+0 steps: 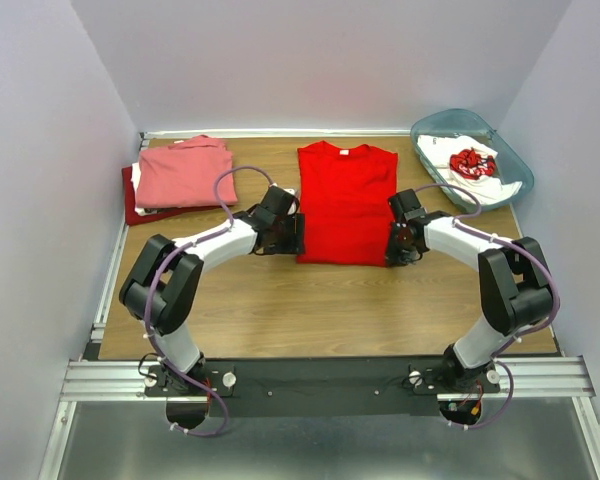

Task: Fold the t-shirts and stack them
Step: Fold the tshirt

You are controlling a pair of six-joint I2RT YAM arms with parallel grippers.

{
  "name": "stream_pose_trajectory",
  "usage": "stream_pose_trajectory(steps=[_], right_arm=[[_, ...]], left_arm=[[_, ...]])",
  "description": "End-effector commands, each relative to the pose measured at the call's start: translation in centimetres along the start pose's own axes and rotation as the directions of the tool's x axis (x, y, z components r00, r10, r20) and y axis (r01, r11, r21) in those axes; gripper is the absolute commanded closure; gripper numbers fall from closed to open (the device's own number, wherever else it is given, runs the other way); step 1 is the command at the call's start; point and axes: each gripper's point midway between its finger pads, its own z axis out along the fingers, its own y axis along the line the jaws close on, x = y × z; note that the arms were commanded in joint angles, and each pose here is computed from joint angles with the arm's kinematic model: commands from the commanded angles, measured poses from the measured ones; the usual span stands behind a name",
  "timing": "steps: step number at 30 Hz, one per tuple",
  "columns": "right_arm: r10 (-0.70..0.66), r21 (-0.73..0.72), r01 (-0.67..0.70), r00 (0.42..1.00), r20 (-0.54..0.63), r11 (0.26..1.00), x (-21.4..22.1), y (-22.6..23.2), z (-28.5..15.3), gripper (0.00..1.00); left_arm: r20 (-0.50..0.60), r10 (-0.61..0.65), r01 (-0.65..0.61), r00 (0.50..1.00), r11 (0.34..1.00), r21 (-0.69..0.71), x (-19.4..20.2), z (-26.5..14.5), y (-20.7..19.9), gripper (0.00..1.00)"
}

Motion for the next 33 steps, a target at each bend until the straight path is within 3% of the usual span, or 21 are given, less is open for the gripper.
stream_pose_trajectory(steps=[1,21,29,33], right_arm=[[-0.007,0.042,0.009,0.999,-0.046,0.999,1.8,-1.6,1.4,0.82],[-0.008,0.027,0.009,0.999,-0.036,1.000,1.7,-1.5,0.9,0.83],[-0.006,0.023,0.006,1.000,-0.031,1.000,1.7,-1.4,0.8,0.83],[-0.002,0.015,0.002,1.000,-0.021,1.000,1.5,-1.3,0.5,0.87]], left_arm=[[-0.008,0.009,-0.009,1.000,0.999,-0.053,0.2,0.5,0.4,0.34],[-0.053,0.023,-0.030,0.998,0.991,-0.132,1.8,2.7,0.8,0.44],[-0.089,0.047,-0.059,0.995,0.989,-0.133,3.1,3.2,0.6,0.59],[-0.124,0.052,-0.066,0.991,0.991,-0.113,4.7,3.3,0.1,0.75]])
